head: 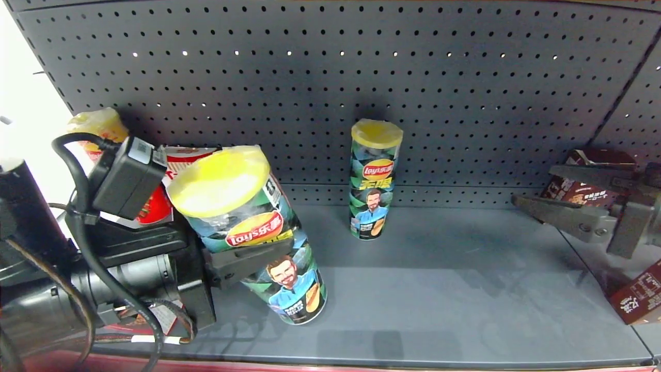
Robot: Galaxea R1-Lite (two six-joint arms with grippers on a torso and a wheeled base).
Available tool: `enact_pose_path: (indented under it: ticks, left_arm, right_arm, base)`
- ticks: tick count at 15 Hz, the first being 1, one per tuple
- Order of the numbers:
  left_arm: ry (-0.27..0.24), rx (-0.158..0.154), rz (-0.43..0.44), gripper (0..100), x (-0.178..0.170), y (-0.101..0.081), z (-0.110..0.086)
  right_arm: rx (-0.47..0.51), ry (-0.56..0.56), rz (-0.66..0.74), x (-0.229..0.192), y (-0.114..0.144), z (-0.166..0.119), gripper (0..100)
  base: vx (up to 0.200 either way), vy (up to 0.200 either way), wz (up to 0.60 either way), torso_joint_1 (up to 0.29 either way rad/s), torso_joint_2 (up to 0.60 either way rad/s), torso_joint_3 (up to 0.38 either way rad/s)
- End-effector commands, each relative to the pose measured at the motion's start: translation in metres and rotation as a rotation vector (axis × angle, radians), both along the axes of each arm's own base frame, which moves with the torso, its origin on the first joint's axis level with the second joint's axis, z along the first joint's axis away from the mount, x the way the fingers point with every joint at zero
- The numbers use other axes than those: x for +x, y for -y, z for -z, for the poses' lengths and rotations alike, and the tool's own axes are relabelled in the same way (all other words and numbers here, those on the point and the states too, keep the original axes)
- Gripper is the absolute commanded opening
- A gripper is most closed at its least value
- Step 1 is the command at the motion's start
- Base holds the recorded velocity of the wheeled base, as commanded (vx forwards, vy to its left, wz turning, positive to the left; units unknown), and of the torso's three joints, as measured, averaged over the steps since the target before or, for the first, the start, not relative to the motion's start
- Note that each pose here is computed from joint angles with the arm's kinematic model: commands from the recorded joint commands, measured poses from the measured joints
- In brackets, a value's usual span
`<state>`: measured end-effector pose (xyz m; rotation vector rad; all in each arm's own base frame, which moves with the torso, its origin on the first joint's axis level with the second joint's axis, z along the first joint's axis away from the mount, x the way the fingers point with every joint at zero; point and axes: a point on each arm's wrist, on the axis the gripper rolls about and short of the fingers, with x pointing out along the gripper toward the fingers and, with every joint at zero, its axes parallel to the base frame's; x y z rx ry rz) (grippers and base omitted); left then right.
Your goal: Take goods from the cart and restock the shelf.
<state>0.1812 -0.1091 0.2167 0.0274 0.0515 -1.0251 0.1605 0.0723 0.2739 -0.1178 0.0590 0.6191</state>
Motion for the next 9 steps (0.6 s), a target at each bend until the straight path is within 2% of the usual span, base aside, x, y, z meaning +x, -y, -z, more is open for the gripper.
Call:
enact_pose_path:
  ticks: [1, 3, 5, 6, 9]
  left_arm:
    - [-0.016, 0.009, 0.003, 0, 0.001, 0.001, -0.008]
    - [-0.024, 0.015, 0.013, 0, -0.004, 0.001, -0.020]
    - [-0.019, 0.036, 0.027, 0, -0.009, 0.001, -0.021]
    - [-0.025, 0.060, 0.027, 0, -0.013, -0.002, -0.020]
    - [-0.037, 0.068, 0.022, 0, -0.014, -0.004, -0.019]
  right_arm:
    - [-0.017, -0.049, -0.025, 0.032, -0.016, 0.004, 100]
    - [-0.017, -0.055, -0.077, 0.046, -0.025, 0.002, 100]
    - [-0.016, -0.058, -0.155, 0.054, -0.030, 0.006, 100]
    - [-0.013, -0.013, -0.200, 0.069, -0.037, 0.012, 100]
    - [0.000, 0.019, -0.292, 0.095, -0.046, 0.025, 100]
  base:
    - [0.000, 0.000, 0.00, 0.000, 0.00, 0.000]
    - [0.000, 0.000, 0.00, 0.000, 0.00, 0.000]
    - [0.000, 0.000, 0.00, 0.000, 0.00, 0.000]
    - [0.000, 0.000, 0.00, 0.000, 0.00, 0.000]
    - [0.000, 0.000, 0.00, 0.000, 0.00, 0.000]
